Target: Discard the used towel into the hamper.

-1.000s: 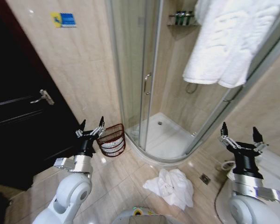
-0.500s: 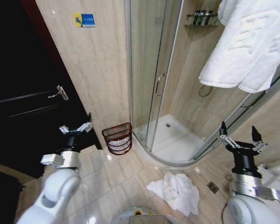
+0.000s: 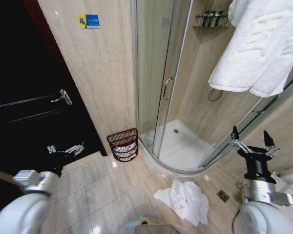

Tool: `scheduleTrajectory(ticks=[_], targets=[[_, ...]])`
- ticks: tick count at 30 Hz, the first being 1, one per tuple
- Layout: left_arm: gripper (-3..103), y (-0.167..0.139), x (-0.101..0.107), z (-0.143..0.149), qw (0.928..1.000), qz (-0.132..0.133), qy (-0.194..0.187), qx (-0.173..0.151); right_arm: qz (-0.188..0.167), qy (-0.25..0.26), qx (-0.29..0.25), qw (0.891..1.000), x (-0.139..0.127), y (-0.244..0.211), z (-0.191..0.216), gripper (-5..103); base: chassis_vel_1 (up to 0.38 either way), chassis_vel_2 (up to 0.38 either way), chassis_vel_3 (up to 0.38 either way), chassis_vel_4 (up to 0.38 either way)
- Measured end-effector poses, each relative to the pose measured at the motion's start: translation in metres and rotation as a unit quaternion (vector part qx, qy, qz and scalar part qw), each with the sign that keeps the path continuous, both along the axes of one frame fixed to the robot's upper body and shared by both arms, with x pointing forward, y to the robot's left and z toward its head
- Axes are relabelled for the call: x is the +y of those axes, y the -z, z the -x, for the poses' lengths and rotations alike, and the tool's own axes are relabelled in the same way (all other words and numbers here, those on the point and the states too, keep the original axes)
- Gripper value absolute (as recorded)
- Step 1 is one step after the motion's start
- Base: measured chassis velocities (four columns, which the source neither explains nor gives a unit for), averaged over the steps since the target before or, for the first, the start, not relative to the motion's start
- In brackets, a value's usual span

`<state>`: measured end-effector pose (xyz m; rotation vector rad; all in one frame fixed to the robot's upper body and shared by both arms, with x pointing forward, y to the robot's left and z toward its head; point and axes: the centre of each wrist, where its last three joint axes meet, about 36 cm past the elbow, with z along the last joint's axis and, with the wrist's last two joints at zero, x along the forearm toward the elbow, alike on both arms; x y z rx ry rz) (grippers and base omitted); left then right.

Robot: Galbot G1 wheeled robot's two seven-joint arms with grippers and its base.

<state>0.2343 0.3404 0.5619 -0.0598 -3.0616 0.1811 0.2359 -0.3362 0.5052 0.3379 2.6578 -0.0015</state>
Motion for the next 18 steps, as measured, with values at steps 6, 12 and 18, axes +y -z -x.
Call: scheduleTrajectory(ticks=[6,12,18], targets=[[100,0.031,-0.029,0.022,0.9975,0.032,-0.063,0.006,-0.016,-0.003,0.000,1.000,0.006,0.004,-0.003,100,0.000,0.000,0.000,0.000],[100,0.052,-0.066,0.028,0.9960,0.045,-0.074,-0.020,-0.015,-0.014,0.000,1.000,0.010,0.001,-0.003,100,0.000,0.000,0.000,0.000],[100,0.059,-0.089,0.028,0.9964,0.046,-0.061,-0.035,-0.009,-0.017,0.001,1.000,0.013,-0.002,-0.005,100,0.000,0.000,0.000,0.000]])
